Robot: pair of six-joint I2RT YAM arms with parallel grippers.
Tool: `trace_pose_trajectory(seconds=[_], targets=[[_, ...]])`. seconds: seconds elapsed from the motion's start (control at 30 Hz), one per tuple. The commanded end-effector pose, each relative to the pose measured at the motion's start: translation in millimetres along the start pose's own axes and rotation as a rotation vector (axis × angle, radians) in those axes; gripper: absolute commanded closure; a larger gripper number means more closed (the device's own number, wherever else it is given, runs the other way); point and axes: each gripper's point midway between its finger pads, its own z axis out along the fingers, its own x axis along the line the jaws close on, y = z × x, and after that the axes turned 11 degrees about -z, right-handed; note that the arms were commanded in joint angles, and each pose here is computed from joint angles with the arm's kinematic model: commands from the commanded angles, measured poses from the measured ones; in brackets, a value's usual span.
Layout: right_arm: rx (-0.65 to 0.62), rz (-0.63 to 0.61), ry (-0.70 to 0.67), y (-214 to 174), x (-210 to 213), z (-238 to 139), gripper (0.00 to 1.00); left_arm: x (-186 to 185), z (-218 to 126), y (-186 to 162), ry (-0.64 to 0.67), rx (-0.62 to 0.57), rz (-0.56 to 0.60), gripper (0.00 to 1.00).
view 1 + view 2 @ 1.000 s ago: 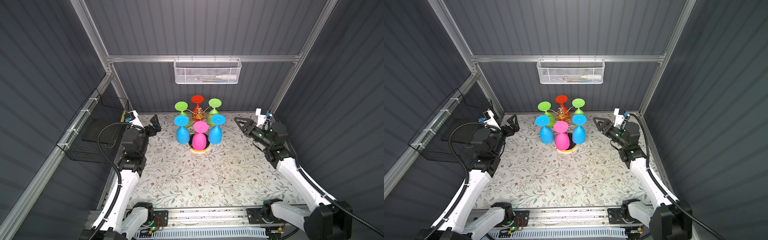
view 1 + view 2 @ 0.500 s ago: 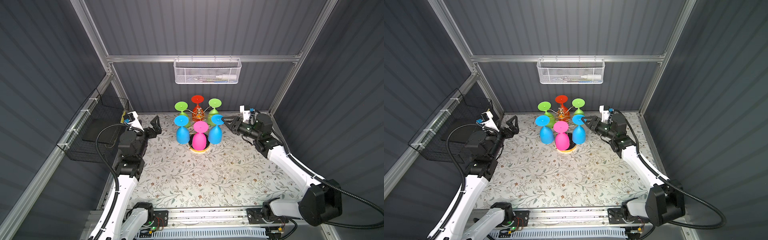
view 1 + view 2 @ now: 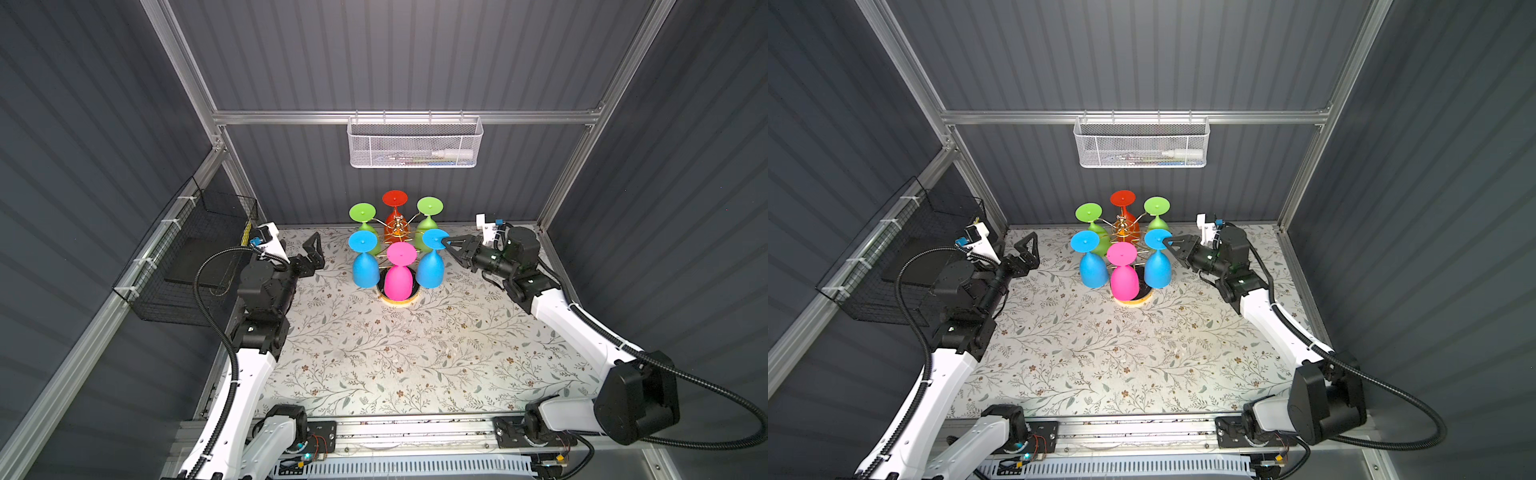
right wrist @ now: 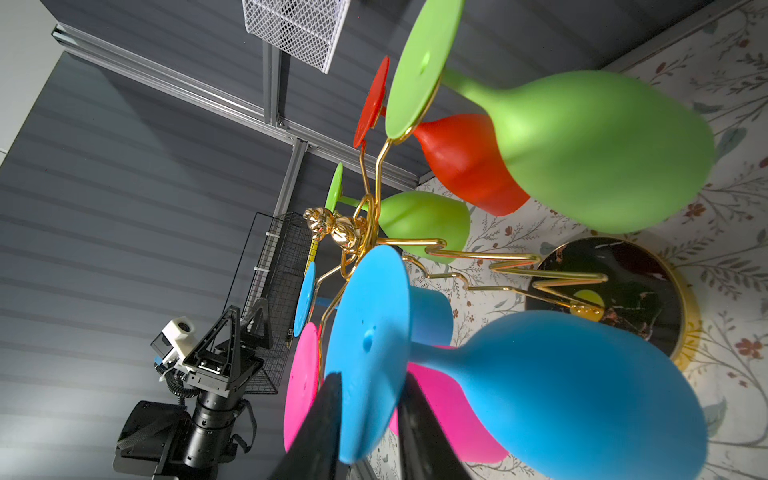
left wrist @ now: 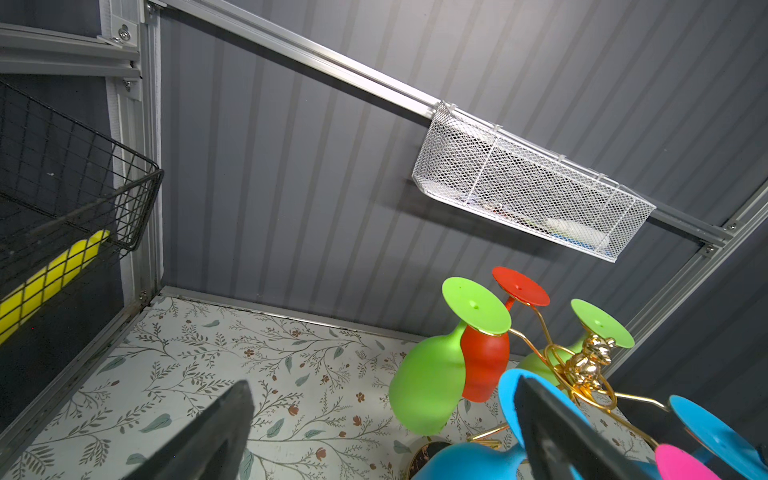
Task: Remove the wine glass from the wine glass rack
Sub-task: 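Close the right gripper on the blue glass's foot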
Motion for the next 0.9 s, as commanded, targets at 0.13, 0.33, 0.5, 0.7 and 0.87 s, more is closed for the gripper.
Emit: trace_pose_trajectory(seconds=[0.13,0.33,0.5,0.7,0.87], targets=[[-0.002,-0.002,0.047,5,18,-1,0.83,-1,0,-1,-0.009,0.010,0.019,0.00],[-0.009,-0.003,0.042,7,21,-5,0.85,1,0,-4,-0.008,0.017,0.019,0.00],[-0.009,0.001,0.057,8,28,-8,0.89,0,0,-3,-0.009,0.013,0.021,0.00],[-0.021,0.010,0.070,12,38,-13,0.88,0,-2,-2,-0.011,0.011,0.023,0.00],[-0.029,0.013,0.075,14,42,-17,0.93,-1,-2,-1,-0.012,0.008,0.022,0.00]])
